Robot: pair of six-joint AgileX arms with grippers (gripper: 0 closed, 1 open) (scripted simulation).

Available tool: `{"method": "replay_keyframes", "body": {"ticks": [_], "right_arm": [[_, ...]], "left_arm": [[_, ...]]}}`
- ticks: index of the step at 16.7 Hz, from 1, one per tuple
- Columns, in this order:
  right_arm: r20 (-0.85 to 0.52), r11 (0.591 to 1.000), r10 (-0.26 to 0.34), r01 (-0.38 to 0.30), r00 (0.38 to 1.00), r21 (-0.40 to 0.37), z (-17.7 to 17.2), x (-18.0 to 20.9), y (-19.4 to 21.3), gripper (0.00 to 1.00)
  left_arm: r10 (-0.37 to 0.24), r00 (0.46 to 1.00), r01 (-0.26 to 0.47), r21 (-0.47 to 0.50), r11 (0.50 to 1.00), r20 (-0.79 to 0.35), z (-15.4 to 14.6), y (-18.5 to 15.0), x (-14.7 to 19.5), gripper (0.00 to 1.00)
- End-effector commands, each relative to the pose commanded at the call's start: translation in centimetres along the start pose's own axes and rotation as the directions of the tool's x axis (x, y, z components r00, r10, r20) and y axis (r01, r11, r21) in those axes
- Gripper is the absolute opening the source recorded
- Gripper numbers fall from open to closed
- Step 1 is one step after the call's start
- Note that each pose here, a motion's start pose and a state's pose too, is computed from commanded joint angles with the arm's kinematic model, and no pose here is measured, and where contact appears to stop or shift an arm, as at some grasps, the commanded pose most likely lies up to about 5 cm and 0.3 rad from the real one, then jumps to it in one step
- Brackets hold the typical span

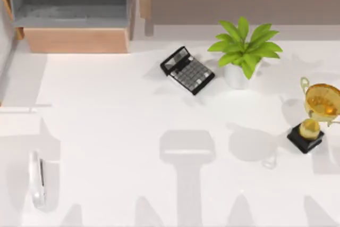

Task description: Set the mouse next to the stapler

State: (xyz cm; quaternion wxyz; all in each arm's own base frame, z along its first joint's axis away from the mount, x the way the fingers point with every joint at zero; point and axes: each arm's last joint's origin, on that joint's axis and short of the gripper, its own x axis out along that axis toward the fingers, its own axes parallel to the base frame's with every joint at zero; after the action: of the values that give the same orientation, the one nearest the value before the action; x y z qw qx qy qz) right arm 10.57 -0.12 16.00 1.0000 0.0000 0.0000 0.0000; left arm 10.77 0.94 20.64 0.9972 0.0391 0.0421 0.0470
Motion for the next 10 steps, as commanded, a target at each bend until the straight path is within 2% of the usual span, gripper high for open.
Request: {"method": "replay_keyframes", "body": {"ticks": [3, 5, 7, 10], "right_arm": [[0.000, 1.000, 0.000, 0.000, 1.000, 0.000, 0.0, 0.0, 0.0, 1.00], [0.000, 1.000, 0.000, 0.000, 1.000, 0.000, 0.0, 0.0, 0.0, 1.00], [0.000, 1.000, 0.000, 0.000, 1.000, 0.000, 0.0, 0.0, 0.0, 1.00], [0.000, 1.000, 0.000, 0.000, 1.000, 0.000, 0.0, 0.0, 0.0, 1.00]], "left_arm": [[0.069, 0.989, -0.060, 0.072, 0.996, -0.132, 4.4, 1.4, 1.1, 1.00], [0.101, 0.961, -0.071, 0.120, 0.990, -0.259, 7.3, 2.5, 3.0, 1.00], [0.115, 0.908, -0.055, 0.158, 0.986, -0.404, 9.6, 3.9, 6.1, 1.00], [0.104, 0.784, 0.008, 0.178, 0.984, -0.612, 11.5, 6.3, 12.5, 1.00]]}}
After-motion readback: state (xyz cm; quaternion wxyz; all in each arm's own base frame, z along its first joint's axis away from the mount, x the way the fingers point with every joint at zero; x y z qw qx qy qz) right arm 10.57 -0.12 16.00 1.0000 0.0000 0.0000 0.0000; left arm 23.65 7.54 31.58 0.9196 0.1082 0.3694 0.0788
